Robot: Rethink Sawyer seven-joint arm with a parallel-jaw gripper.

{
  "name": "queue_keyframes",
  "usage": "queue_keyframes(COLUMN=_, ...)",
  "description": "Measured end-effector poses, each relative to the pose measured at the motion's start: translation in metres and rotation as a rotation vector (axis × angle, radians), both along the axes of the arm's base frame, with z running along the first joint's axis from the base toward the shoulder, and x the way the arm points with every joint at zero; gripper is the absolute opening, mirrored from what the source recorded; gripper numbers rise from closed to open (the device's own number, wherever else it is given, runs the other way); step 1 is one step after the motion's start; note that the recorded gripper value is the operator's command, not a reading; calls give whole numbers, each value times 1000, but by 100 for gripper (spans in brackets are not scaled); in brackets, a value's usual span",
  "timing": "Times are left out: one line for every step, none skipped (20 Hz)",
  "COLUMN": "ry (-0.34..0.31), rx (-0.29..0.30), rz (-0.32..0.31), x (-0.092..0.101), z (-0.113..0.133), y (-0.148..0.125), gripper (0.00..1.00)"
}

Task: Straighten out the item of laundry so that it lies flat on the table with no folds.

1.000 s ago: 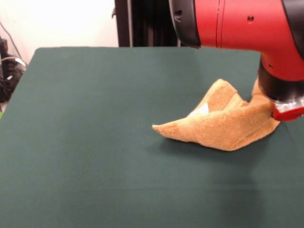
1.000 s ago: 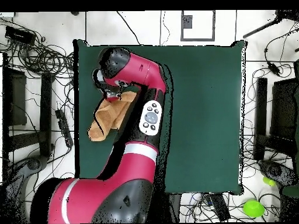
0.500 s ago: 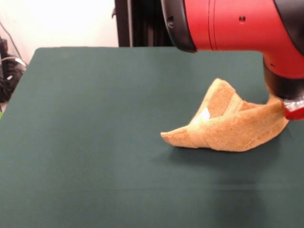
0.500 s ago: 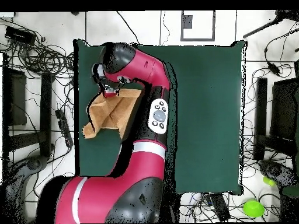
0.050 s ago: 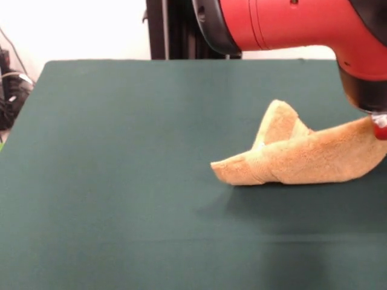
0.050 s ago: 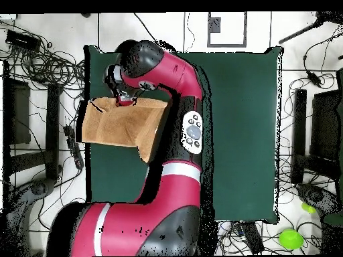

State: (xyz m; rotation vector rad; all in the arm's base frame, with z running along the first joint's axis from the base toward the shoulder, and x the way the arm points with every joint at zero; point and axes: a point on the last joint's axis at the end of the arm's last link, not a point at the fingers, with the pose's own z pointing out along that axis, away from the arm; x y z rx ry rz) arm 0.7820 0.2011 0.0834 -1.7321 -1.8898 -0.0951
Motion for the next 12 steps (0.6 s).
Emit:
queue_keyframes(ry=-3, rx=7, rz=-1, x=1, z=3, y=0, gripper=0)
queue_keyframes(ry=-4, rx=12, rz=-2, x=2, z=5, y=0, gripper=0)
queue_keyframes(ry=-4, rx=14, rz=-2, x=2, z=6, y=0, gripper=0)
queue_keyframes(ry=-2, rx=16, rz=0, x=3, z=9, y=-1, gripper=0)
queue_keyframes(ry=0, rx=15, rz=3, x=2, z=10, y=-1, gripper=0)
queue_keyframes(ry=4, rx=9, rz=12, x=1, z=12, y=-2, gripper=100)
queue_keyframes(ry=5, rx=7, rz=14, x=1, z=12, y=-3, gripper=100)
queue_keyframes(ry=5, rx=5, rz=15, x=1, z=12, y=-3, gripper=100)
queue_keyframes(ry=6, rx=2, rz=20, x=0, z=13, y=-3, gripper=100)
queue_keyframes(ry=6, rx=-2, rz=24, x=0, z=15, y=-4, gripper=100)
queue_keyframes(ry=5, rx=-5, rz=28, x=0, z=17, y=-4, gripper=100)
queue_keyframes(ry=4, rx=-9, rz=33, x=0, z=19, y=-4, gripper=100)
